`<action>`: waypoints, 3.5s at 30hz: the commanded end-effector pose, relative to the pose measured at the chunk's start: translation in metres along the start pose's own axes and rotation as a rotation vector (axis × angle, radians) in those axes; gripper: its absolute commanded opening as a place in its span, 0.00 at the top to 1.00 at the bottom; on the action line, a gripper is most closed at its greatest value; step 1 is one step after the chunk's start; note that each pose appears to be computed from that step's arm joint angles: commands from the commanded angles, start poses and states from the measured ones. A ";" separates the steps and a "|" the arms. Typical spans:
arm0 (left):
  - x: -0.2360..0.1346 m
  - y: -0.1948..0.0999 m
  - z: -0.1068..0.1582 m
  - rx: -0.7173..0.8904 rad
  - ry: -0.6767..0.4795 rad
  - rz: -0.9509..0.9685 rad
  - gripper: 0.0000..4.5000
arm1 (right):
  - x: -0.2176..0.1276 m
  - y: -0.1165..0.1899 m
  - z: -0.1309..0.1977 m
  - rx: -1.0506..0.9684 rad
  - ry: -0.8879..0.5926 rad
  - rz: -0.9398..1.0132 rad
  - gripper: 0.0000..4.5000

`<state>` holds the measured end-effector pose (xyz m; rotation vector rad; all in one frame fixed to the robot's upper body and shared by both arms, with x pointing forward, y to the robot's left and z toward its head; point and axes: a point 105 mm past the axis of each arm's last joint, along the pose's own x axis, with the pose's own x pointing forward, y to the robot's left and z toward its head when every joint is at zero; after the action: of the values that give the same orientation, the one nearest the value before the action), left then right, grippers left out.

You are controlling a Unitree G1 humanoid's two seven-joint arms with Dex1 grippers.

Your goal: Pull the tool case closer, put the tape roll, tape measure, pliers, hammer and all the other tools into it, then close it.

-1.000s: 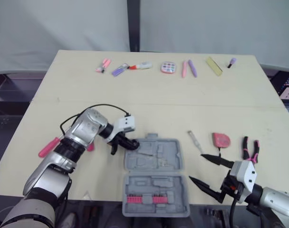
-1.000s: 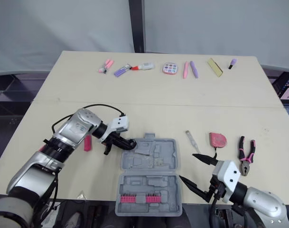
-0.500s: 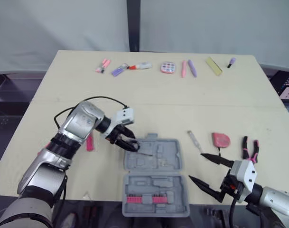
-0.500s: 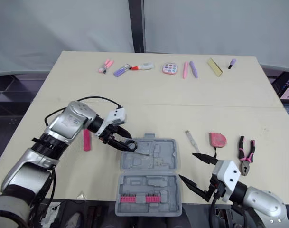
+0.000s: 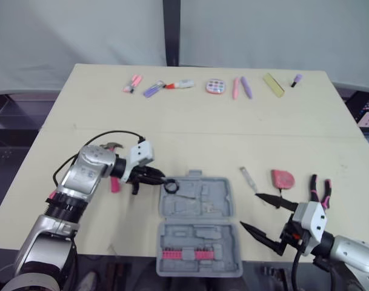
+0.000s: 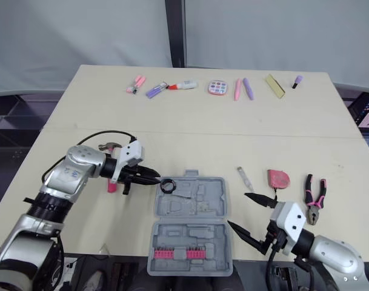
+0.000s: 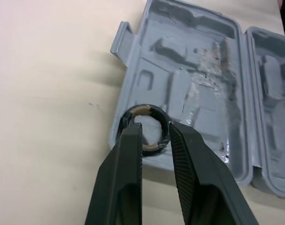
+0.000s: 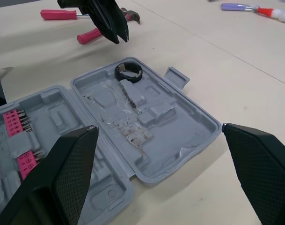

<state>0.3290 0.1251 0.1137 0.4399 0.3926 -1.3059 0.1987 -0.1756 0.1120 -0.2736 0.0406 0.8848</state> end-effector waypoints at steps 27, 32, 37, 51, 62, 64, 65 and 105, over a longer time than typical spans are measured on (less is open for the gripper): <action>0.014 -0.005 0.000 0.020 -0.127 0.059 0.60 | -0.007 0.002 0.003 -0.010 0.003 0.017 0.00; 0.015 -0.006 -0.002 0.025 -0.122 0.070 0.68 | -0.007 0.002 0.005 -0.010 0.002 0.020 0.00; 0.019 -0.008 -0.006 0.041 -0.115 0.075 0.68 | -0.008 0.003 0.006 -0.009 0.002 0.022 0.00; 0.036 -0.012 -0.030 0.037 -0.094 0.122 0.68 | -0.008 0.004 0.007 -0.004 0.007 0.016 0.00; 0.040 -0.012 -0.042 0.017 -0.090 0.150 0.68 | -0.010 0.004 0.007 -0.002 0.013 0.013 0.00; 0.040 -0.012 -0.043 0.023 -0.090 0.157 0.68 | -0.010 0.004 0.008 -0.003 0.013 0.013 0.00; 0.040 -0.013 -0.044 0.024 -0.091 0.161 0.68 | -0.010 0.004 0.008 -0.004 0.013 0.013 0.00; -0.072 -0.071 -0.020 -0.033 -0.312 0.297 0.63 | -0.012 -0.007 -0.001 0.046 -0.020 -0.050 0.00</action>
<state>0.2469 0.1783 0.1148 0.2049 0.1343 -1.0664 0.1969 -0.1889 0.1085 -0.2251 0.0692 0.8411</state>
